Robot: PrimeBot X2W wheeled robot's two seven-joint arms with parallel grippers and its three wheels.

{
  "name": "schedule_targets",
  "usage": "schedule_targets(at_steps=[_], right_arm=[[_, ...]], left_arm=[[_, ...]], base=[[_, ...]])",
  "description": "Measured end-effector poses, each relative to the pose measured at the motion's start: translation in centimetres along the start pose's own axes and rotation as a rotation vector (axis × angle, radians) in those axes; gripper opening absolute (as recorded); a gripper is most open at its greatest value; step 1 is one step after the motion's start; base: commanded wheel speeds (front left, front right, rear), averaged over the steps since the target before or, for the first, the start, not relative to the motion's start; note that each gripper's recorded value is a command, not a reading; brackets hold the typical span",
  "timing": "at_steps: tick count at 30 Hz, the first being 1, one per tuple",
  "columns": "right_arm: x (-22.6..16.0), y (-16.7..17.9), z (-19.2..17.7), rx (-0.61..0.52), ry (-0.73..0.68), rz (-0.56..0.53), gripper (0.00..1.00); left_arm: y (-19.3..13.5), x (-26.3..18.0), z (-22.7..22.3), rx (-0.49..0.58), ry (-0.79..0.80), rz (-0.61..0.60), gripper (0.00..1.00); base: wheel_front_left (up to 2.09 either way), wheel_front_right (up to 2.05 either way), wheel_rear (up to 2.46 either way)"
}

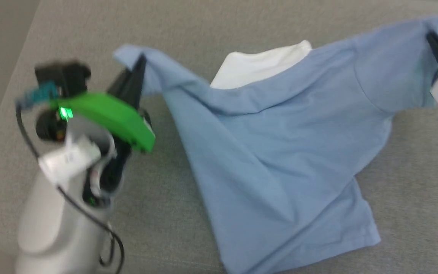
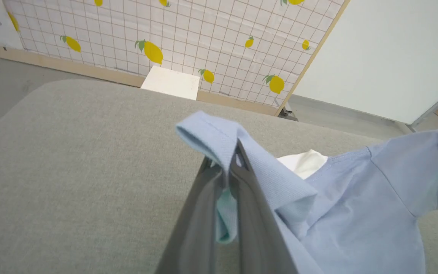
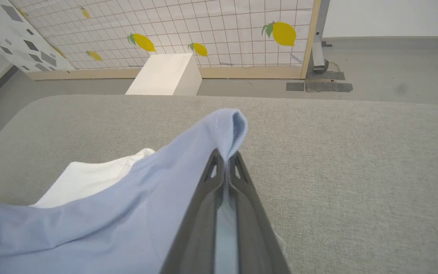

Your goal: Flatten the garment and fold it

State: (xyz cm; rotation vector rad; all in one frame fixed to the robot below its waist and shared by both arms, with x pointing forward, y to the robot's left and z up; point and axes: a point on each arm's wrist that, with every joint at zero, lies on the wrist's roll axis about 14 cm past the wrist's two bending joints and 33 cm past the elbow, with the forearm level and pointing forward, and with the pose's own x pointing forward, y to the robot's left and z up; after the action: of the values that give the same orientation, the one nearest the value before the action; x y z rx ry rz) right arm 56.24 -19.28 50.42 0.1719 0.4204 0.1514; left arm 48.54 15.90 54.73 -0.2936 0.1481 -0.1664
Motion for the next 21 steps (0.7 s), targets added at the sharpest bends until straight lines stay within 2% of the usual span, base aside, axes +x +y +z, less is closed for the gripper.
schedule_targets(at_steps=[5, 12, 16, 21], right_arm=[[-2.4, 2.6, 7.4, -0.076, -0.166, 0.027, 0.00], [-7.3, 4.8, 17.3, -0.149, -0.409, 0.018, 0.00], [-10.2, 5.0, 21.0, -0.165, -0.505, -0.007, 0.00], [-12.9, 4.6, 22.8, -0.182, -0.531, -0.046, 0.00]], left_arm=[[-2.6, 1.9, 6.6, 0.099, -0.056, -0.057, 0.00], [-5.1, 2.5, 17.5, 0.122, -0.267, -0.038, 0.00], [-6.6, 2.0, 22.0, 0.107, -0.369, -0.039, 0.00], [-7.8, 1.5, 23.8, 0.110, -0.380, -0.044, 0.00]], base=[[0.00, 0.00, 0.00], [0.00, 0.00, 0.00], [0.00, 0.00, 0.00], [0.00, 0.00, 0.00]])
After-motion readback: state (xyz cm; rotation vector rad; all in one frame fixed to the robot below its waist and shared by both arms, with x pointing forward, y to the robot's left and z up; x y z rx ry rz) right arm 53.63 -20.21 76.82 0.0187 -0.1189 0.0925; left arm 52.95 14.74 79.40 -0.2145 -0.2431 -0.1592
